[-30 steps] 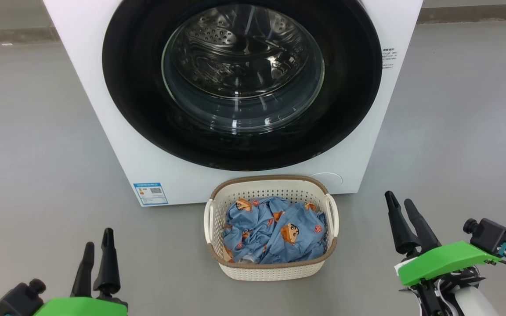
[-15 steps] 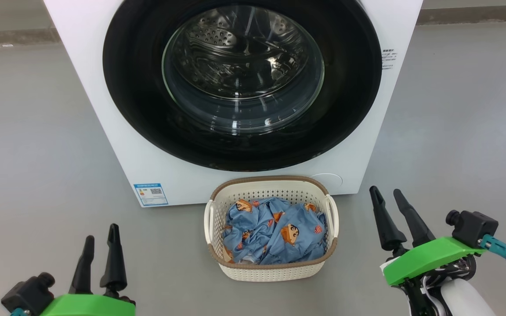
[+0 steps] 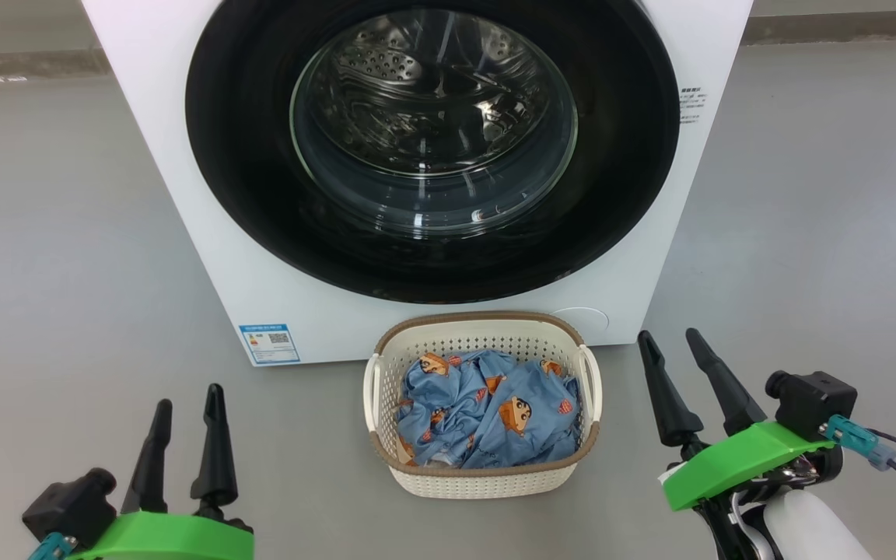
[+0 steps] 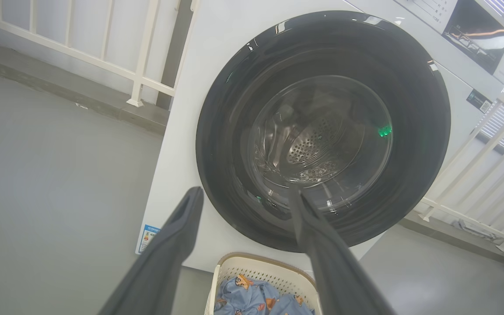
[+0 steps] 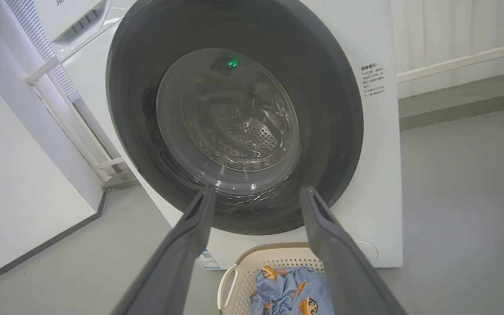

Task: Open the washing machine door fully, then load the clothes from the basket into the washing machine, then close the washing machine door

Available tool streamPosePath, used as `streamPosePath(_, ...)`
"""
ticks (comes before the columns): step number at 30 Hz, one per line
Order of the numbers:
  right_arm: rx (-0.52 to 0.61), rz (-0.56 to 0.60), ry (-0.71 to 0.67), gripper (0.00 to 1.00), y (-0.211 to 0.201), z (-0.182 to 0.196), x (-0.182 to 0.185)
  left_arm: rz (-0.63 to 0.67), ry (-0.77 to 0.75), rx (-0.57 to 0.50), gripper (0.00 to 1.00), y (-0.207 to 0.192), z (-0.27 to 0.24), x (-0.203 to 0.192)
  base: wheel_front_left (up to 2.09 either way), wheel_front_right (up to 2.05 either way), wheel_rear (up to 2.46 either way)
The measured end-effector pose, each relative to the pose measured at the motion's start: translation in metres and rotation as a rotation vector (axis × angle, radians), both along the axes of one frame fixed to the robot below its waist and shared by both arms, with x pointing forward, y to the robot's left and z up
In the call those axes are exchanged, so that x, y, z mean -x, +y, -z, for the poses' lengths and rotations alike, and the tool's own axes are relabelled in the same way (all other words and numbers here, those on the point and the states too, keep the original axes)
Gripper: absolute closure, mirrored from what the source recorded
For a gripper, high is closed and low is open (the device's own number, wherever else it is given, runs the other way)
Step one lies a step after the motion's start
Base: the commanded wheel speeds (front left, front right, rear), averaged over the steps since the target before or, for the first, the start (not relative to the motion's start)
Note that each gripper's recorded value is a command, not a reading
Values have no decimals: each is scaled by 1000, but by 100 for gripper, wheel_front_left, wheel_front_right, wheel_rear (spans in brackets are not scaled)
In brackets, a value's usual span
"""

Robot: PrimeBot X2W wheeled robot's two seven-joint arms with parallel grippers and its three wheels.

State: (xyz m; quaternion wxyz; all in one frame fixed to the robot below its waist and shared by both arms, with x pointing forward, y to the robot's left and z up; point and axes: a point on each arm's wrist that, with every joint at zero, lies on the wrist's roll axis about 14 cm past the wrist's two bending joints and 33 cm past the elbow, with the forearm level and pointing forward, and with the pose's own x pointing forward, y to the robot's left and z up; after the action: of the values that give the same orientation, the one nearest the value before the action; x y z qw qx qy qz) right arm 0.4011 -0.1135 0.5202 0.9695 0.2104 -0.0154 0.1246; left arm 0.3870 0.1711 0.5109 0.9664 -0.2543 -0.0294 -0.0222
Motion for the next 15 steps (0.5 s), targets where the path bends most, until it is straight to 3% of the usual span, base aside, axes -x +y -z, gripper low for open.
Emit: streamPosePath(15,137,-50,-61,0,15,-3,1,6,-55,-121,0,-4,-10,-2,0,0,0)
